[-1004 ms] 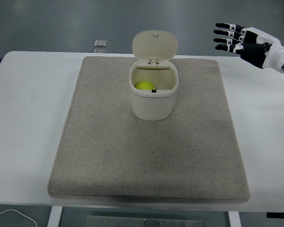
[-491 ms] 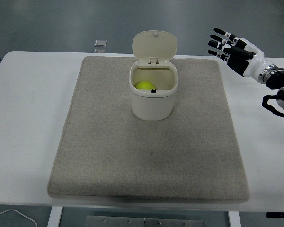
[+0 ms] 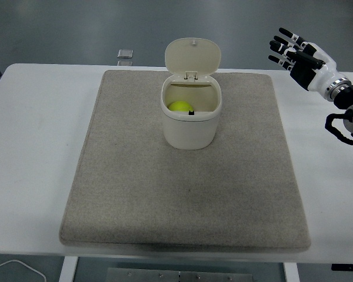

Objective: Pick up the tennis ball and place it in the box.

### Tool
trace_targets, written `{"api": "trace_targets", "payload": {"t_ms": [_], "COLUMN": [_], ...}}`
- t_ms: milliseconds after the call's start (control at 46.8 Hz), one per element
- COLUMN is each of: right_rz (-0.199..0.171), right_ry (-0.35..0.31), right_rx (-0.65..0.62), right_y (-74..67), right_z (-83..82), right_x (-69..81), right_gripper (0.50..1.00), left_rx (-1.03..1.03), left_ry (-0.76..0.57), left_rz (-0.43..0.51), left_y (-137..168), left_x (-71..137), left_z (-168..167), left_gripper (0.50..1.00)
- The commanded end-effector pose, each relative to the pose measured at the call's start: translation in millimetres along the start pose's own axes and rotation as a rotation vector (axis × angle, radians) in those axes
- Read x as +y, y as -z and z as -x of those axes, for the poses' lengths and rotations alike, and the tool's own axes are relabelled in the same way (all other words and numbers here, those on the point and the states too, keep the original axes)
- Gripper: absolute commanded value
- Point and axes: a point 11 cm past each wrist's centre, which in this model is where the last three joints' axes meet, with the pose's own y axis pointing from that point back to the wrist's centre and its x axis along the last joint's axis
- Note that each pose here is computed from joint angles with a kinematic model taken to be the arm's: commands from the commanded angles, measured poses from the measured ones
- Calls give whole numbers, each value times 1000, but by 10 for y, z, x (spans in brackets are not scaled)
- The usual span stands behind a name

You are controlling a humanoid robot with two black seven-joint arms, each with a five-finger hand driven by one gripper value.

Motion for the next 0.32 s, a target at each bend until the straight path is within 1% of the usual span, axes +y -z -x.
{"api": "trace_targets", "payload": {"t_ms": [0, 107, 299], "right_rz": [3, 10, 8], "right_ry": [-4, -9, -7], "right_rx": [1, -4, -7], "right_y": [-14, -67, -63], "right_z": [-13, -39, -30], "right_x": [5, 24, 20], "right_gripper": [928, 928, 928], "left_rx": [0, 0, 0], "left_ry": [0, 0, 1], "left_rz": [0, 0, 0], "left_y": [1, 1, 1], "left_x": [0, 0, 0], "left_z": [0, 0, 2], "left_gripper": [992, 992, 990]}}
